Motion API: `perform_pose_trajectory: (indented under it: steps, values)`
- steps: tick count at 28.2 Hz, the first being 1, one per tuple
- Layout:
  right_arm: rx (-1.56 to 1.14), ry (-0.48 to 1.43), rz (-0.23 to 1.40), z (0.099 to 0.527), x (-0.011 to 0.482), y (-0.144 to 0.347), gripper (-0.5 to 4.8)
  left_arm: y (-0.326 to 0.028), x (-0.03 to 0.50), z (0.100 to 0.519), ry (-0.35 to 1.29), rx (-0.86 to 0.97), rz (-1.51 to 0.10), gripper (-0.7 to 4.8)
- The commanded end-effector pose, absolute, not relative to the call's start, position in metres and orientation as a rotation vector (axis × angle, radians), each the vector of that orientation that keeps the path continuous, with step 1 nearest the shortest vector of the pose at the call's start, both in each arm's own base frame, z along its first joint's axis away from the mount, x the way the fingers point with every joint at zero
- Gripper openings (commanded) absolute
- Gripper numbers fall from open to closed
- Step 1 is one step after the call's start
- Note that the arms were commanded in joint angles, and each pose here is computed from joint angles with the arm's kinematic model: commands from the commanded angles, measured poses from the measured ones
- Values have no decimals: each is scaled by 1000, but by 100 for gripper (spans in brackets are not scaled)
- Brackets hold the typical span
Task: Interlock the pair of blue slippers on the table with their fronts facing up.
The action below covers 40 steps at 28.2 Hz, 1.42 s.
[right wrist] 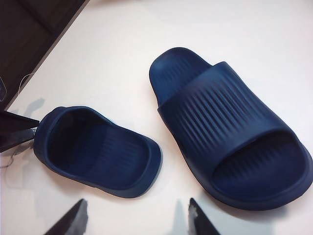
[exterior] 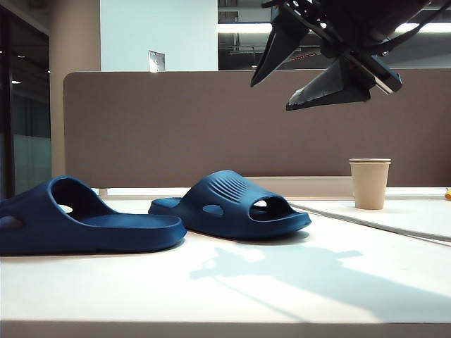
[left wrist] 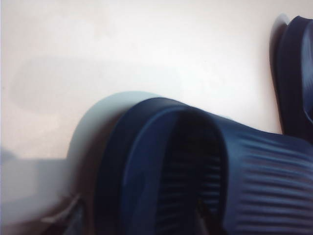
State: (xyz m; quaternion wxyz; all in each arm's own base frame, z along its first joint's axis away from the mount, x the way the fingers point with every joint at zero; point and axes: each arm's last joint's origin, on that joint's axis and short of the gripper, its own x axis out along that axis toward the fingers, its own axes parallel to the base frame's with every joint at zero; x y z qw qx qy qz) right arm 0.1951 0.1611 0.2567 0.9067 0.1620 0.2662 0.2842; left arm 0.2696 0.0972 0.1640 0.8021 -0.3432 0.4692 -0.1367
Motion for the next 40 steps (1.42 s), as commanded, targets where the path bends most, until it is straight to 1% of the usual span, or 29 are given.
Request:
perform_pose_trajectory:
  steps: [1,8,13,14,15,19,23,28,31,35,37,40]
  values:
    - [349,530,590,260,196,161,261,98,271,159,1011,-743,-296,286]
    - [352,535,588,260,195,161,261,99,275,148,1013,-794,-351,286]
    - [353,538,586,259,195,161,261,99,277,145,1013,-792,-352,285]
    - [354,539,586,259,195,161,261,99,277,143,1016,-796,-353,284]
    - [354,539,586,259,195,161,261,99,277,142,1021,-797,-349,272]
    - [354,538,583,259,195,161,261,100,278,135,1042,-812,-345,265]
    - [351,533,566,259,196,161,261,100,279,130,1057,-821,-343,174]
    - [345,536,550,257,197,161,261,100,279,130,1057,-819,-341,169]
    - [335,538,511,254,198,161,261,100,279,130,1056,-816,-343,110]
    - [326,562,483,247,202,164,261,100,279,130,1056,-817,-343,102]
    - [323,576,470,243,204,165,261,100,279,130,1056,-817,-343,77]
    - [311,599,448,235,208,168,261,100,279,130,1056,-818,-345,74]
